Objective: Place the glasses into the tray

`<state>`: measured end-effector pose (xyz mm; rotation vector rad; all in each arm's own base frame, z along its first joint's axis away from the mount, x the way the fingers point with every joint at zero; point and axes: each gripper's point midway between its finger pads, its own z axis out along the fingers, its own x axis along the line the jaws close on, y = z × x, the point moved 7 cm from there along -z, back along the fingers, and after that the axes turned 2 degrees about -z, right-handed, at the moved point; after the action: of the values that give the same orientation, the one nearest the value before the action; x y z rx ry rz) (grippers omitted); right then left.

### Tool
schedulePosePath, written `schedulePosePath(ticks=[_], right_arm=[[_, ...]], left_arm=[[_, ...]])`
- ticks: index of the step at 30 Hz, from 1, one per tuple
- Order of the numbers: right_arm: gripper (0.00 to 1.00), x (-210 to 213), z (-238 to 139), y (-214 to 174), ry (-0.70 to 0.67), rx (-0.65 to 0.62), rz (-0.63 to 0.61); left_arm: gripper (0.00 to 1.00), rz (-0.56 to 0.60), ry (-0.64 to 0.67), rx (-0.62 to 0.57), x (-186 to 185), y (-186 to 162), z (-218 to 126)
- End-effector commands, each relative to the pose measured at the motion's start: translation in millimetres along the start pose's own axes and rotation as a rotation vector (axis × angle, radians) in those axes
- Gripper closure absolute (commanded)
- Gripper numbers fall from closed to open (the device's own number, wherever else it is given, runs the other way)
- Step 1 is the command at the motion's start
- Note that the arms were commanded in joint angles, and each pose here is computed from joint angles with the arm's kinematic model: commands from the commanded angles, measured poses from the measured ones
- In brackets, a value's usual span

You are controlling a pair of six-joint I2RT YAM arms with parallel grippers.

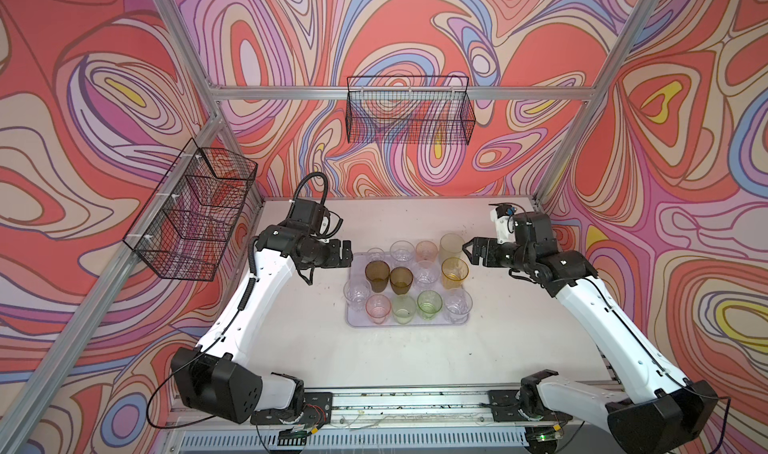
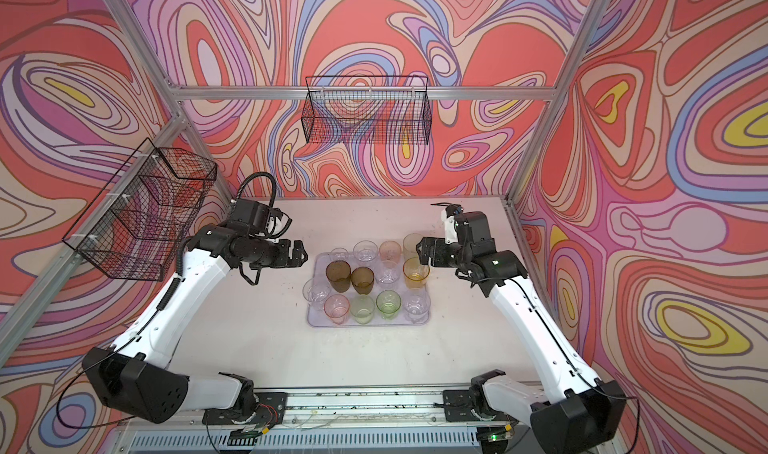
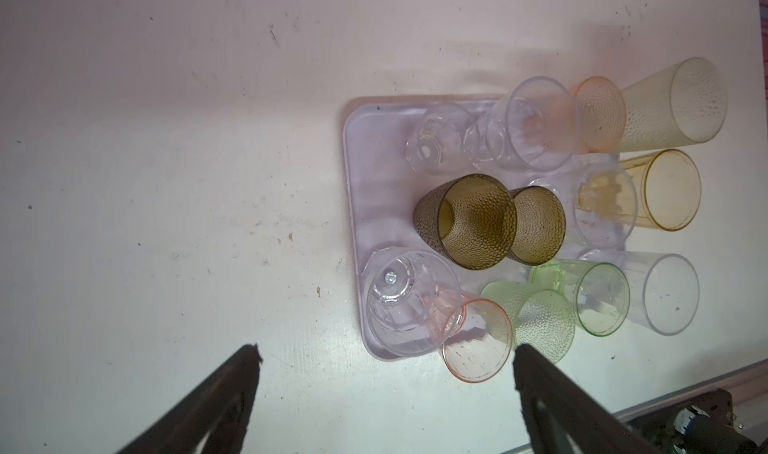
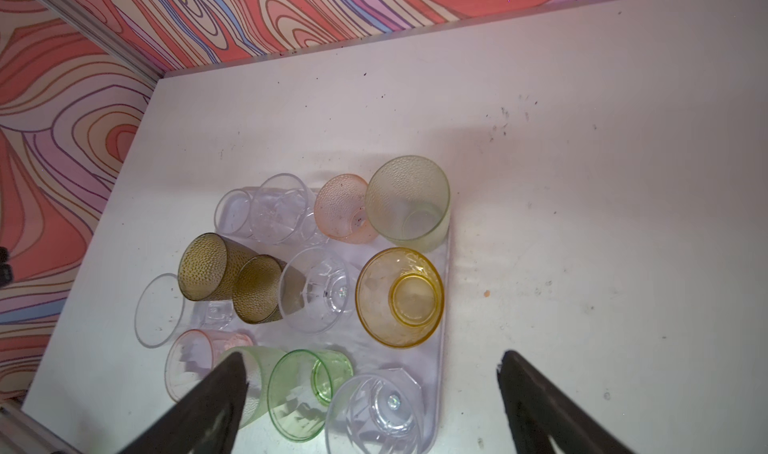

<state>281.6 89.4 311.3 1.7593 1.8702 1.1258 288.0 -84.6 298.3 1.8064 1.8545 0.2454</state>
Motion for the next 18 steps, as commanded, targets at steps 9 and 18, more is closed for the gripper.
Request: schedulePosePath(ticks=[9,18], right_arm=[[0.02,-24,10,48,-0.287,-0.155,-0.098],[0.02,-87,32,42,-0.418,-0.238,-0.013]], left_arm=[[0.00,0.117,0.178,-0.222,15,43,14],[0.00,0.109,0.204,-0.306,51,66,49]])
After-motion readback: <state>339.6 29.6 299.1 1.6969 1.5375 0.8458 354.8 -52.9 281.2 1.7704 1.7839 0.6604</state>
